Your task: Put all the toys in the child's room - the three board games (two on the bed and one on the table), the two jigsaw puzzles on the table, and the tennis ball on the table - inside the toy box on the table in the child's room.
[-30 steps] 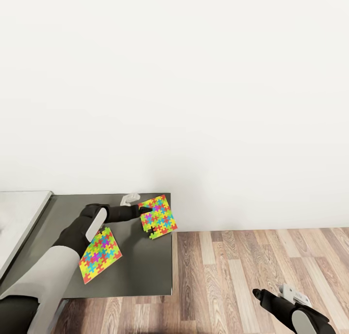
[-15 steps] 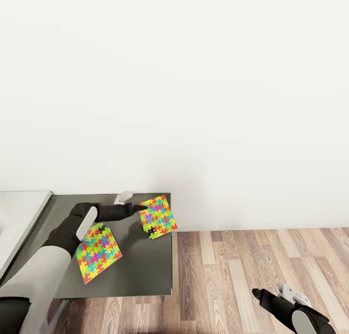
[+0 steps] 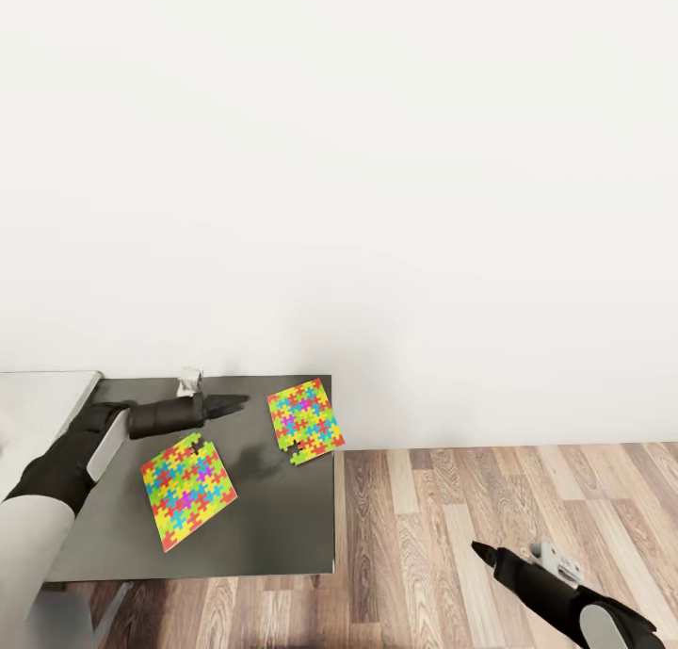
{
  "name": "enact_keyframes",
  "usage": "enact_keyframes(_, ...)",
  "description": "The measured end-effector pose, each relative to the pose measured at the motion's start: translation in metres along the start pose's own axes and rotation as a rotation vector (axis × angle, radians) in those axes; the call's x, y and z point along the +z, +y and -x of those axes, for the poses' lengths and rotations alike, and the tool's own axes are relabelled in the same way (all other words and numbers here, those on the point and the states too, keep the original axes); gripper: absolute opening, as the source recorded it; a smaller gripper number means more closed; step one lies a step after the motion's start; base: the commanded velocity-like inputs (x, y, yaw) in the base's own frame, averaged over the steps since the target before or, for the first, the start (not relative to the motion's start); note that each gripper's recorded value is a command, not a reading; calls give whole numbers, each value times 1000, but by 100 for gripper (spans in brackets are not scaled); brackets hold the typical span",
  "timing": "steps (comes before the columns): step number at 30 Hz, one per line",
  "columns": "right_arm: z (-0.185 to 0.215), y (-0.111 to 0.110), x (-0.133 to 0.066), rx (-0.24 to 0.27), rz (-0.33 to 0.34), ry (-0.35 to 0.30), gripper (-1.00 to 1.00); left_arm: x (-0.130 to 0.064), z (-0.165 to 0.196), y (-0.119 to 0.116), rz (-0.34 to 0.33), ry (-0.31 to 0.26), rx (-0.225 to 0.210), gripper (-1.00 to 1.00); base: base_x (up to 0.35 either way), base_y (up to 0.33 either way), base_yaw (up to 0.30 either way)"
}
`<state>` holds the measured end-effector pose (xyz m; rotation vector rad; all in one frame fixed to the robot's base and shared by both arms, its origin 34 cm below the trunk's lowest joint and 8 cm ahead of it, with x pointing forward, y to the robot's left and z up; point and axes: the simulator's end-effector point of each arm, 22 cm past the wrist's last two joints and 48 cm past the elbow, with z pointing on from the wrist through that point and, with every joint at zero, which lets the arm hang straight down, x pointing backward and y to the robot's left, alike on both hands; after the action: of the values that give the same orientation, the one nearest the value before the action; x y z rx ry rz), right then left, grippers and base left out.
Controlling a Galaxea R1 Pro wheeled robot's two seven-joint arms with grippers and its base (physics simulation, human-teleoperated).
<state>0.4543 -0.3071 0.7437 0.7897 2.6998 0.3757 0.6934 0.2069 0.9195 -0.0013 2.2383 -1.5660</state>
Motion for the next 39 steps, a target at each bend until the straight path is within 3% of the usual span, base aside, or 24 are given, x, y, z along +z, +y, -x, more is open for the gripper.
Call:
enact_keyframes(7, 43, 59, 11, 23, 193, -29, 100, -4, -27, -10, -83, 17, -32, 100, 0, 0, 0)
enact_keyframes(10, 54, 85, 21, 45, 283, 7, 100, -6, -39, -25, -147, 28, -33, 100, 0, 0, 0)
enact_keyframes(15, 53, 111, 32, 93, 414, 63, 100, -10, -43, -55, -222, 51, -4, 100, 0, 0, 0)
enact_keyframes(22, 53, 143, 32, 154, 603, 98, 100, -11, -48, -69, -252, 71, -9, 100, 0, 0, 0)
enact_keyframes(26, 54, 150, 29, 161, 643, 102, 100, -10, -50, -71, -257, 74, -10, 100, 0, 0, 0)
enact_keyframes(39, 53, 155, 27, 164, 665, 106, 100, -13, -68, -89, -270, 103, 23, 100, 61, 10, 0)
